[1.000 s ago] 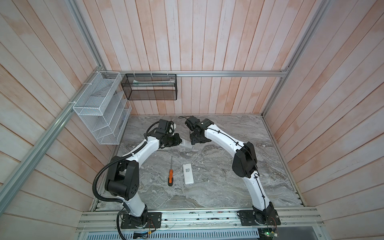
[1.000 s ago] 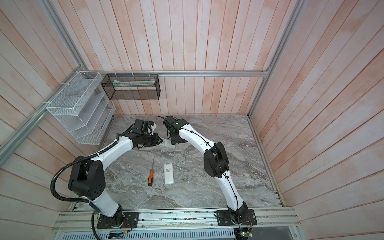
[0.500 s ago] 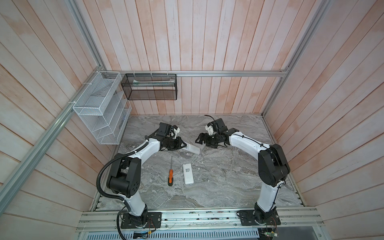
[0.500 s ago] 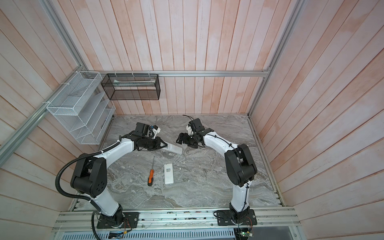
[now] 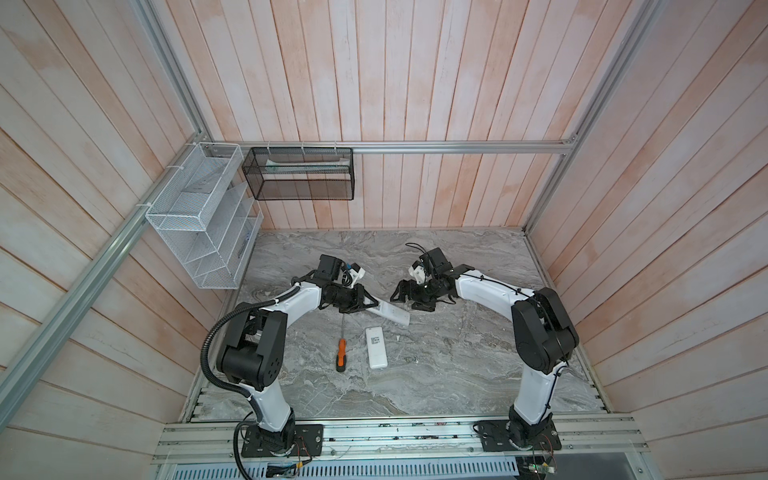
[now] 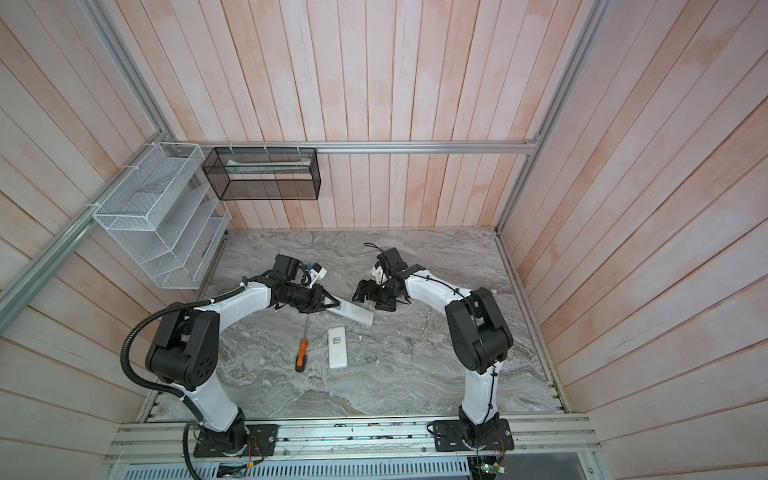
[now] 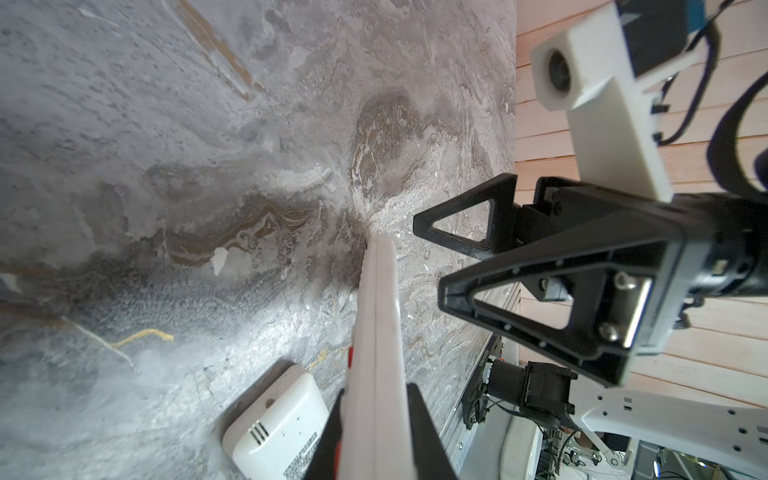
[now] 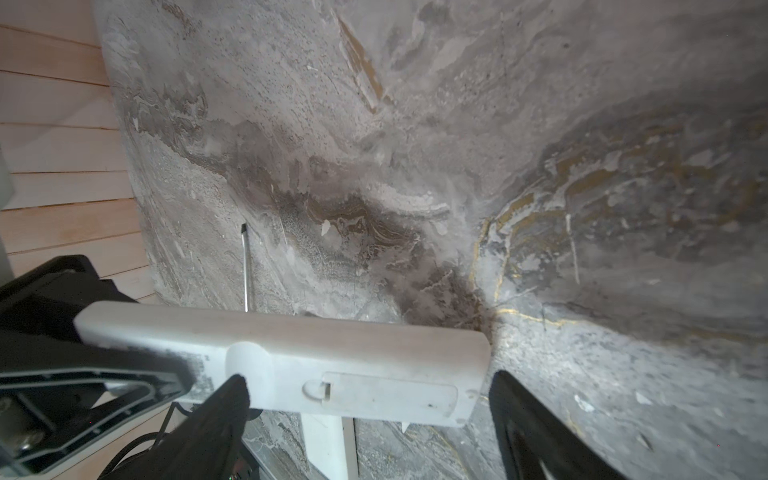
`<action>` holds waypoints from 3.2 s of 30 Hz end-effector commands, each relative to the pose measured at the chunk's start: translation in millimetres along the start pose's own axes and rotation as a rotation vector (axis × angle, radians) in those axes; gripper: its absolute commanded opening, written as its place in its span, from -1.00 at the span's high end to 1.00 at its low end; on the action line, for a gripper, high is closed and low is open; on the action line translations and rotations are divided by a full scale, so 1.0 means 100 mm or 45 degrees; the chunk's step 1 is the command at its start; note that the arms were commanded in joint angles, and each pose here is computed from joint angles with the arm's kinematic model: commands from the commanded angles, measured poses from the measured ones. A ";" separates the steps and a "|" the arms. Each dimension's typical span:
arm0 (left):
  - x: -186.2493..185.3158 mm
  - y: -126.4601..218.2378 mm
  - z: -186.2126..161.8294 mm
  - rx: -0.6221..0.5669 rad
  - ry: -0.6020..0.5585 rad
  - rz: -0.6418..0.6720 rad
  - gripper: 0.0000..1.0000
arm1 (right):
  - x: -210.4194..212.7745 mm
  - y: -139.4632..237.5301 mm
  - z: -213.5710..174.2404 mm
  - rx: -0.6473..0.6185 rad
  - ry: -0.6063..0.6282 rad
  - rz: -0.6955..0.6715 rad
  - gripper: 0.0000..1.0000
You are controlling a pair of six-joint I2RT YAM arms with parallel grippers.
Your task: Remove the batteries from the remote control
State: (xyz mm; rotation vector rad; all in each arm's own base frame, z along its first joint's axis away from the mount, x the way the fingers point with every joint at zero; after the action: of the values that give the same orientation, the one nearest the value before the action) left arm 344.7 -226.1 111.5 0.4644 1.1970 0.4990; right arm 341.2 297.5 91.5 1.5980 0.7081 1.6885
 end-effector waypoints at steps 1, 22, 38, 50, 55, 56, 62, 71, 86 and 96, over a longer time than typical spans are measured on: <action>0.39 -0.04 -0.25 0.078 0.077 0.167 1.00 | -0.08 -0.06 -0.13 0.042 -0.023 -0.089 -0.82; 0.40 -0.01 -0.25 0.067 0.074 0.167 1.00 | -0.16 -0.26 -0.28 0.049 -0.079 -0.062 -0.78; 0.39 -0.02 -0.23 0.066 0.078 0.162 1.00 | -0.22 -0.29 -0.18 0.030 -0.123 -0.050 -0.65; 0.39 -0.02 -0.22 0.061 0.074 0.164 1.00 | -0.19 -0.39 -0.33 0.078 -0.090 -0.060 -0.68; 0.39 -0.01 -0.21 0.059 0.075 0.167 1.00 | -0.21 -0.41 -0.36 0.084 -0.096 -0.063 -0.64; 0.39 -0.01 -0.21 0.059 0.074 0.167 1.00 | -0.21 -0.41 -0.36 0.083 -0.095 -0.063 -0.63; 0.38 -0.01 -0.21 0.058 0.073 0.164 1.00 | -0.22 -0.44 -0.39 0.094 -0.098 -0.070 -0.61; 0.39 -0.02 -0.19 0.057 0.070 0.165 1.00 | -0.21 -0.46 -0.43 0.105 -0.095 -0.069 -0.59; 0.40 -0.03 -0.20 0.057 0.074 0.162 1.00 | -0.22 -0.47 -0.51 0.117 -0.079 -0.071 -0.64; 0.39 -0.02 -0.20 0.050 0.072 0.163 1.00 | -0.21 -0.52 -0.55 0.130 -0.071 -0.094 -0.67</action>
State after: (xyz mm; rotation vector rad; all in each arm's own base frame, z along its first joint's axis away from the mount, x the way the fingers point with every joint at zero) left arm 345.0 -211.2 106.9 0.4506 1.2513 0.5161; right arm 320.8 312.2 62.4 1.6452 0.6874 1.6441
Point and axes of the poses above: each gripper's point midway between its finger pads, its own y axis back along the fingers, its own x axis along the line the jaws close on, z = x × y, the point moved 1 cm from there along y, back along the fingers, and after that the axes turned 5 degrees about -y, right-handed, at the moved point
